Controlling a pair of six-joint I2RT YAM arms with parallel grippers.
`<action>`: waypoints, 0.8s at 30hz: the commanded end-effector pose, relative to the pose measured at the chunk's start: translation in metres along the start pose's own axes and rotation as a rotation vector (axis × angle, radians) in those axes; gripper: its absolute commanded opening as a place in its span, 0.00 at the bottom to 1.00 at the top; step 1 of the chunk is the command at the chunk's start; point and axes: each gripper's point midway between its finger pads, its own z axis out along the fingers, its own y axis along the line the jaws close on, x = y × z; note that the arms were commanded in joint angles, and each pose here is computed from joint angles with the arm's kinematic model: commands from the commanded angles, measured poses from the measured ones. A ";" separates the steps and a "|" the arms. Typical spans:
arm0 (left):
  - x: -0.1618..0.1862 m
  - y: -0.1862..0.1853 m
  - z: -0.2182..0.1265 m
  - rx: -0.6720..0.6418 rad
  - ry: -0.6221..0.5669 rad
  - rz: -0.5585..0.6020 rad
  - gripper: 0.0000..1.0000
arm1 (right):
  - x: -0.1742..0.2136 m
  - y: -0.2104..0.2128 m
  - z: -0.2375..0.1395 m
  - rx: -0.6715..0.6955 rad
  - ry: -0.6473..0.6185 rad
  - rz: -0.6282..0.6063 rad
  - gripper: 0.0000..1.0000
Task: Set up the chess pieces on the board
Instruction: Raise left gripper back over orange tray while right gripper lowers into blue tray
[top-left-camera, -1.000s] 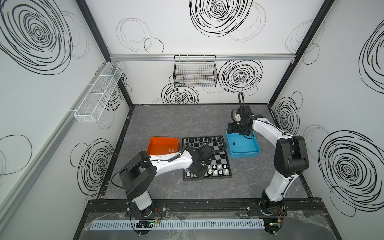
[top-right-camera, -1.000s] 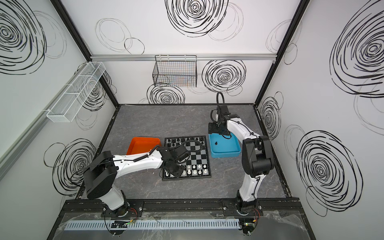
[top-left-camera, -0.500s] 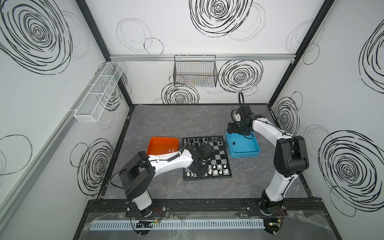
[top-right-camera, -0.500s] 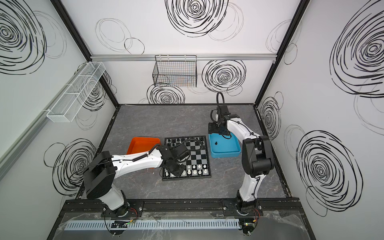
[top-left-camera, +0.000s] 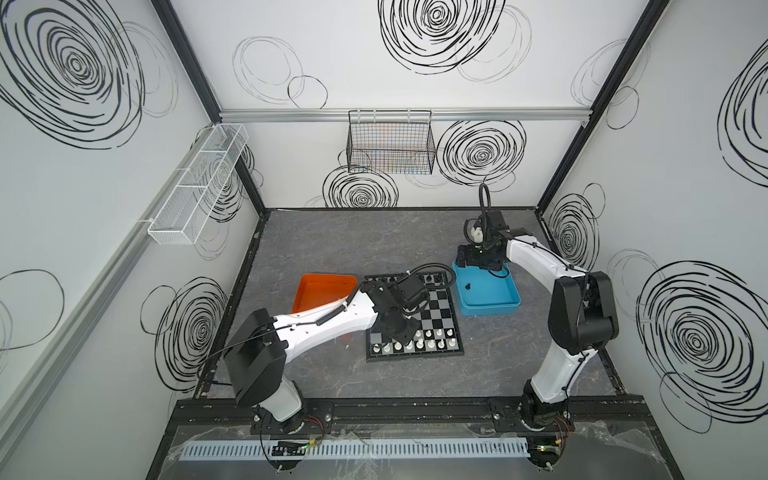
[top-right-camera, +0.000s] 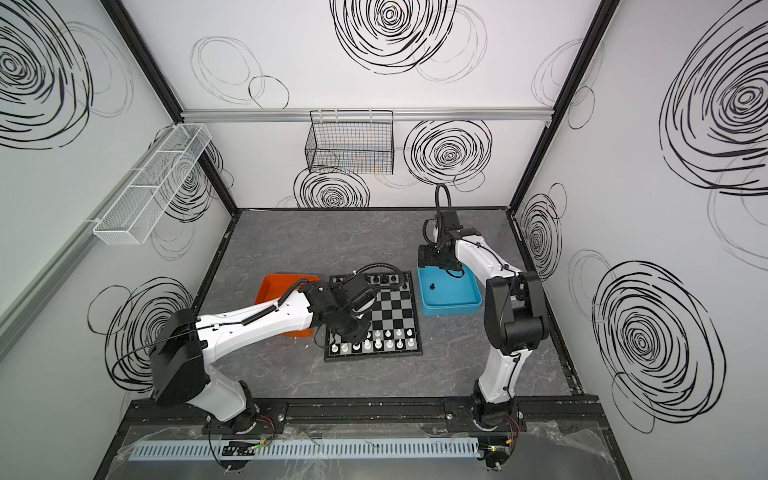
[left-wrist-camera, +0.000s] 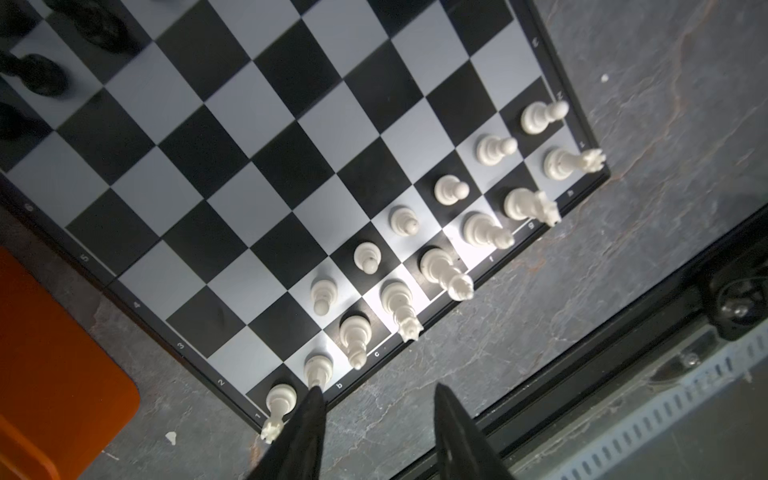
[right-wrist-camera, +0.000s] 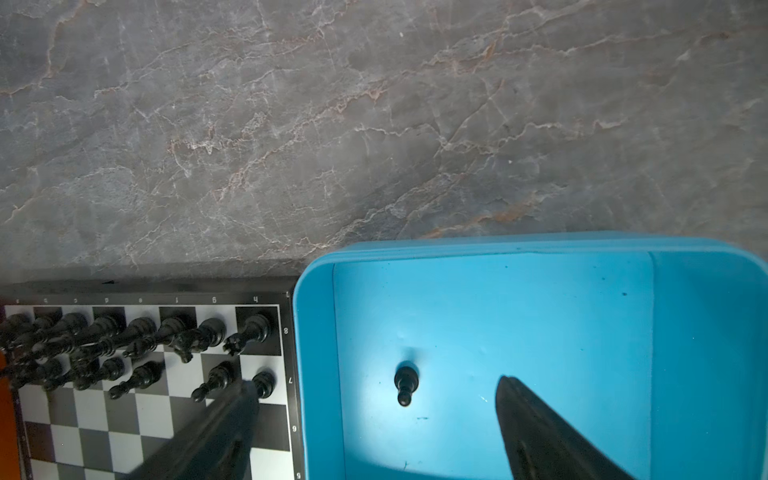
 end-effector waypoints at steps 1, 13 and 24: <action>-0.016 0.011 -0.024 0.002 -0.059 -0.030 0.53 | -0.009 -0.010 -0.023 0.024 -0.040 0.011 0.93; -0.050 0.114 -0.062 -0.085 -0.195 -0.212 1.00 | 0.015 -0.024 -0.013 0.026 0.013 0.048 0.84; -0.055 0.165 -0.068 -0.098 -0.247 -0.333 0.96 | 0.042 -0.017 0.009 0.021 0.085 0.033 0.67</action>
